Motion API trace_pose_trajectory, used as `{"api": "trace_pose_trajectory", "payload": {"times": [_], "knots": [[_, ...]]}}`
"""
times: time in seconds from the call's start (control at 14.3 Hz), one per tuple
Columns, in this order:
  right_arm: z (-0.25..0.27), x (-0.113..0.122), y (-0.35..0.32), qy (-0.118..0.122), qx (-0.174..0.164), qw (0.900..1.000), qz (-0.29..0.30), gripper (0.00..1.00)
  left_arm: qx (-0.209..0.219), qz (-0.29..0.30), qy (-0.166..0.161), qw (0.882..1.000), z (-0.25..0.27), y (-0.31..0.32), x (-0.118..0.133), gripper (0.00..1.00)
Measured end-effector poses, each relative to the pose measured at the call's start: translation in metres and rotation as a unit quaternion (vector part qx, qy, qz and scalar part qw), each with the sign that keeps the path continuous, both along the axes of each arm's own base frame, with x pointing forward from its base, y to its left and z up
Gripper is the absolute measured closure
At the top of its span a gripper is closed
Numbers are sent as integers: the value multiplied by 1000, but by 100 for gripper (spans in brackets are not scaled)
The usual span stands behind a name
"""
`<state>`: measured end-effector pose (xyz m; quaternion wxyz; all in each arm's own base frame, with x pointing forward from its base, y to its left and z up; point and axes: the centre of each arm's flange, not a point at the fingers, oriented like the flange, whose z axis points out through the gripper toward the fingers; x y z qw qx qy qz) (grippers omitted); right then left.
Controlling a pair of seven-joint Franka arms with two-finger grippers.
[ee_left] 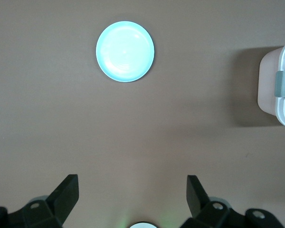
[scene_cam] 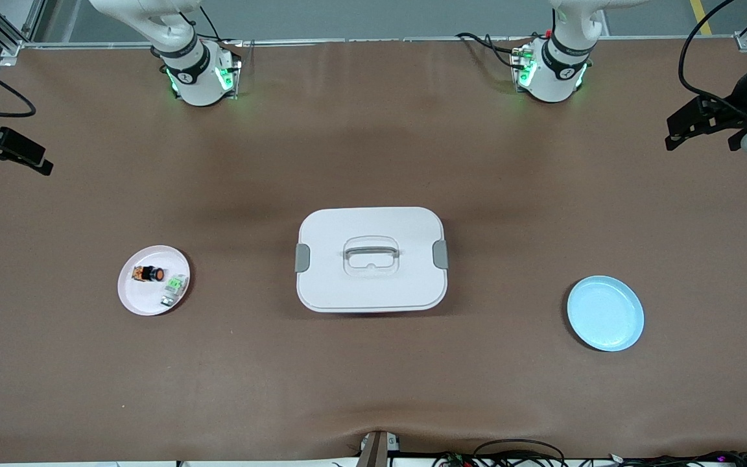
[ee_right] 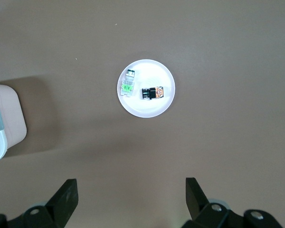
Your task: Transfer orange switch to right arm and place
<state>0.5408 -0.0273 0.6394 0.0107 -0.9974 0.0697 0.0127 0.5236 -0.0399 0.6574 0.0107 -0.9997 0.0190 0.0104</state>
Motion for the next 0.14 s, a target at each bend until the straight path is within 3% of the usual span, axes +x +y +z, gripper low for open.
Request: {"api": "trace_pose_trajectory", "payload": {"times": [0.14], "knots": [[0, 0, -1, 0, 0, 1000, -1, 0, 0, 0, -1, 1000, 1, 0, 0, 0]]}}
